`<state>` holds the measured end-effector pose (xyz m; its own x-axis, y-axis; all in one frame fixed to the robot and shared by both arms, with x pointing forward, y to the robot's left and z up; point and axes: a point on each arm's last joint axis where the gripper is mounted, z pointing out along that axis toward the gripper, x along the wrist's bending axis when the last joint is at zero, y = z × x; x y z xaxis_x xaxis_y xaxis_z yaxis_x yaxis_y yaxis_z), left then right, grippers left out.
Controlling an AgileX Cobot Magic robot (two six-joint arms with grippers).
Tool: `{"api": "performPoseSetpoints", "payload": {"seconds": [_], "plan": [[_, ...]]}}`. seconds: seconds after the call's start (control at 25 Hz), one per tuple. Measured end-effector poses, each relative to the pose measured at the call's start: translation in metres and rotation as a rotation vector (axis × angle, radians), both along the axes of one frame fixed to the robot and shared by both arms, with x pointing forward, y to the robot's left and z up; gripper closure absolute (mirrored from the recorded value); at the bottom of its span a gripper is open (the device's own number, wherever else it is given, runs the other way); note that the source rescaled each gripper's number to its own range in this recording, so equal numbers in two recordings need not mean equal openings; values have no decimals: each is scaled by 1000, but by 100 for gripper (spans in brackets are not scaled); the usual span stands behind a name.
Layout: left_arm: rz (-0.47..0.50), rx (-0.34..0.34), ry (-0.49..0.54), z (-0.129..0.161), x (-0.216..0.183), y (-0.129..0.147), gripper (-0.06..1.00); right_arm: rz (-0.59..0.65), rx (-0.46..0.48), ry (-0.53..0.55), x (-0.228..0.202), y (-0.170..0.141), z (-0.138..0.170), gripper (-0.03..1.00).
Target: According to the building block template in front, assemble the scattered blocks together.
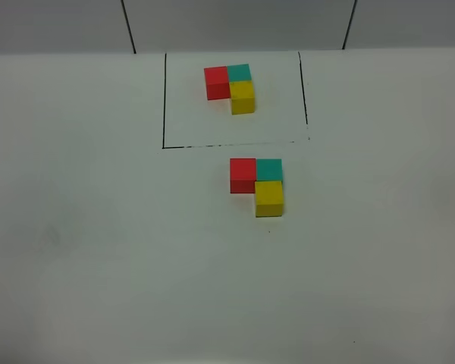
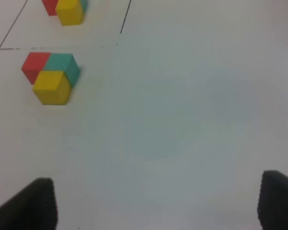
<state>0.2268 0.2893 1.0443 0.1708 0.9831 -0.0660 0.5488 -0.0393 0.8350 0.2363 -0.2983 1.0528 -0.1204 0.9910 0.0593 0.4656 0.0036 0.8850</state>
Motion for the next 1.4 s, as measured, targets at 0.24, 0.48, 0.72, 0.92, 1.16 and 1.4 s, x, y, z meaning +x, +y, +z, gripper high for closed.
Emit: {"api": "performPoseSetpoints", "payload": {"seconds": [0.24,0.48,0.72,0.92,1.16,1.4], "plan": [[0,0,0,0,0,0,20,0,0,0,0,0,0,25],[0,0,0,0,0,0,20,0,0,0,0,0,0,25],[0,0,0,0,0,0,20,0,0,0,0,0,0,25],[0,0,0,0,0,0,20,0,0,0,0,0,0,25],[0,0,0,0,0,0,20,0,0,0,0,0,0,25],[0,0,0,0,0,0,20,0,0,0,0,0,0,25]]}}
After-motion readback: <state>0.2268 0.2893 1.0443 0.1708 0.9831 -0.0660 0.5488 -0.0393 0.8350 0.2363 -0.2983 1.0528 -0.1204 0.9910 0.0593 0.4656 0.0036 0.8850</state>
